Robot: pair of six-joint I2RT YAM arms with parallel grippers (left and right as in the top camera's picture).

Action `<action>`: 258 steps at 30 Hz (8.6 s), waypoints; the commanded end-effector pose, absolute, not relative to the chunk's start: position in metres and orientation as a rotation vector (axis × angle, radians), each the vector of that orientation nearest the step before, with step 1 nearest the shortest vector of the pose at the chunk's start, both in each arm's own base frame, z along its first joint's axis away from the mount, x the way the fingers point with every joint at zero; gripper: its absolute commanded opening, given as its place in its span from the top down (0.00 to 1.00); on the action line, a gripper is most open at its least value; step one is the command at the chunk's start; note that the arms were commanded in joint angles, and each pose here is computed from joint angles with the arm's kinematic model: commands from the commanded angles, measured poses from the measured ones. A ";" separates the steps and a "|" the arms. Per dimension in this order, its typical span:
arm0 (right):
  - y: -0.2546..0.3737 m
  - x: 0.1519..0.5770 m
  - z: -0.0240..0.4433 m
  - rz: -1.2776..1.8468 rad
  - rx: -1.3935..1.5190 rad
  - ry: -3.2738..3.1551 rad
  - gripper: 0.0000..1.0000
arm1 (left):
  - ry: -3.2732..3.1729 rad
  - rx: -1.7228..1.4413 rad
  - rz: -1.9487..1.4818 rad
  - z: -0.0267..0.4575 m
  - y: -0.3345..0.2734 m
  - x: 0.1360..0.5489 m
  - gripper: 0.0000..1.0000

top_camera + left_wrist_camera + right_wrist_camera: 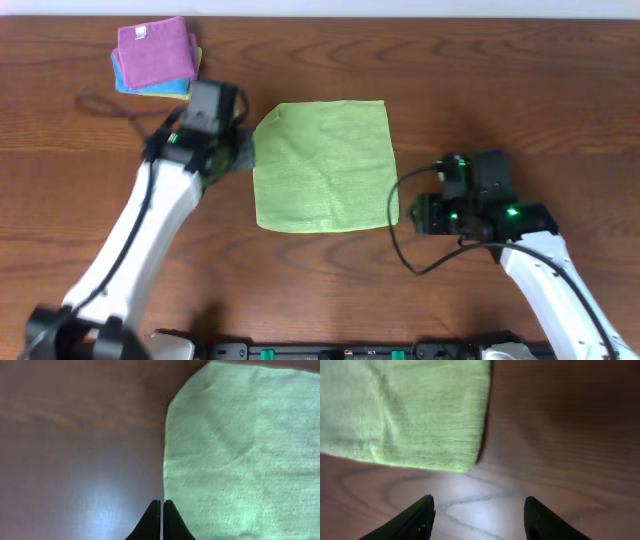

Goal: Fold the cloth

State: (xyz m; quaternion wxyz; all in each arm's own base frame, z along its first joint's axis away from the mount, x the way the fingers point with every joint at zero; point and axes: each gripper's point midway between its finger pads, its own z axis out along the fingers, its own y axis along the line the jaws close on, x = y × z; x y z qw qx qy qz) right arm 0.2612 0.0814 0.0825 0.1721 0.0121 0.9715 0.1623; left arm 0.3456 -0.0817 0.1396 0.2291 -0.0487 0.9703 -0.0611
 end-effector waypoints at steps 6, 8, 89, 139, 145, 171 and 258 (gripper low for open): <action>0.096 0.246 0.059 0.723 0.030 2.758 0.39 | 2.749 -0.334 -0.496 0.078 -0.102 0.273 0.94; 0.098 0.246 0.053 0.737 0.033 2.769 0.39 | 2.771 -0.381 -0.543 0.063 -0.105 0.263 0.94; 0.135 0.260 0.006 1.129 0.101 2.825 0.98 | 2.663 -0.535 -1.092 0.022 -0.137 0.282 0.94; 0.147 0.466 0.060 0.882 0.047 2.517 0.98 | 2.384 -0.395 -0.759 0.064 -0.117 0.479 0.94; 0.145 0.486 0.056 0.850 0.052 2.505 0.98 | 2.355 -0.411 -0.752 0.063 -0.110 0.514 0.94; 0.139 0.460 0.033 0.797 0.115 2.697 0.98 | 2.644 -0.379 -0.743 0.025 -0.114 0.475 0.94; 0.028 0.434 0.085 0.169 0.191 2.987 0.23 | 2.778 0.040 -0.184 -0.009 -0.130 0.475 0.94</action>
